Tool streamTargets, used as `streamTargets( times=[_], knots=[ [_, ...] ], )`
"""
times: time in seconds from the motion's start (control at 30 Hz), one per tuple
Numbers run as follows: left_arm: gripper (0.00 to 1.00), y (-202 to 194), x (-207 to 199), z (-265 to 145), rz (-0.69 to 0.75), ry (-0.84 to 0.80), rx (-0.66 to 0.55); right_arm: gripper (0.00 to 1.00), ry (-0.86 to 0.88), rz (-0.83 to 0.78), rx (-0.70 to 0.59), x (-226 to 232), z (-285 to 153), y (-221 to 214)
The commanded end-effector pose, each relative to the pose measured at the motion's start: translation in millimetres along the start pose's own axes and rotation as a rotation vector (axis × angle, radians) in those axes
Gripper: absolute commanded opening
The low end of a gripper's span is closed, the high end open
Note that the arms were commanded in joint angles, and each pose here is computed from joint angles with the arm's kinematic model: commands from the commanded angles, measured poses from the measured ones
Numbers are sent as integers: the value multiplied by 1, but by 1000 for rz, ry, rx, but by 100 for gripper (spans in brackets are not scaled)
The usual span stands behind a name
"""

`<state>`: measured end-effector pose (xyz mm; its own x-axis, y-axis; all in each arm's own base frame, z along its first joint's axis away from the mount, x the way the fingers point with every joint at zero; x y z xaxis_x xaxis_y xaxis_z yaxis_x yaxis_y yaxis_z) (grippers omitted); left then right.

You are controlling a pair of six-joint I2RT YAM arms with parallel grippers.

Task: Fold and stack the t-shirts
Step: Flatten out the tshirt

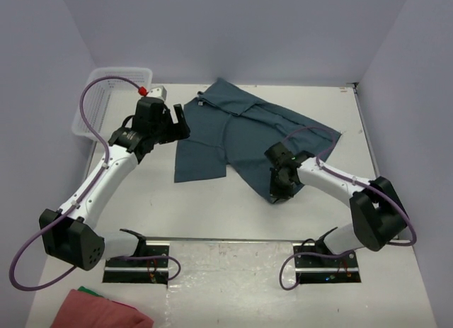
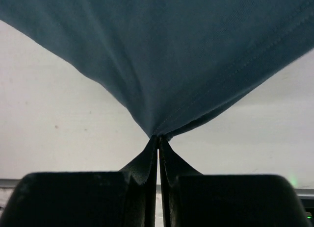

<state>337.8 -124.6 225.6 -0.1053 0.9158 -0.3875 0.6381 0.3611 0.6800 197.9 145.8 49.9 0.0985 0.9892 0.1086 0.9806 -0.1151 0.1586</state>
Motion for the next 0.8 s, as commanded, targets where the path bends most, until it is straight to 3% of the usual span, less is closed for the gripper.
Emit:
streamTargets(
  times=[0.0, 0.27, 0.37, 0.4, 0.5, 0.77],
  knots=[
    [87, 10, 1, 0, 6, 4, -39, 0, 47, 4, -5, 28, -3, -21],
    [87, 8, 2, 4, 18, 10, -30, 0, -46, -61, -12, 27, 13, -44],
    [87, 7, 3, 4, 26, 12, -26, 17, -65, -73, -38, 24, 14, -45],
    [87, 7, 4, 4, 27, 15, -27, 27, -72, -79, -42, 23, 14, -47],
    [87, 7, 3, 4, 30, 14, -27, 36, -99, -85, -62, 17, 13, -46],
    [87, 6, 1, 3, 30, 0, -20, 36, -78, -87, -58, 20, 19, -49]
  ],
)
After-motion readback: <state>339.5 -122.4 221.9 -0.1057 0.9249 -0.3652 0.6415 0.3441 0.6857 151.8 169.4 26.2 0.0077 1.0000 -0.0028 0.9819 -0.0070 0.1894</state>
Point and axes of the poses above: each gripper's point midway between its finger pads, its own z axis out along the fingers, its own x axis along the line the jaws close on, y = z × x, the point moved 1 cm from there along -z, back along the fingers, and after that the axes turned 6 degrees about -z, right-handed, at the moved point
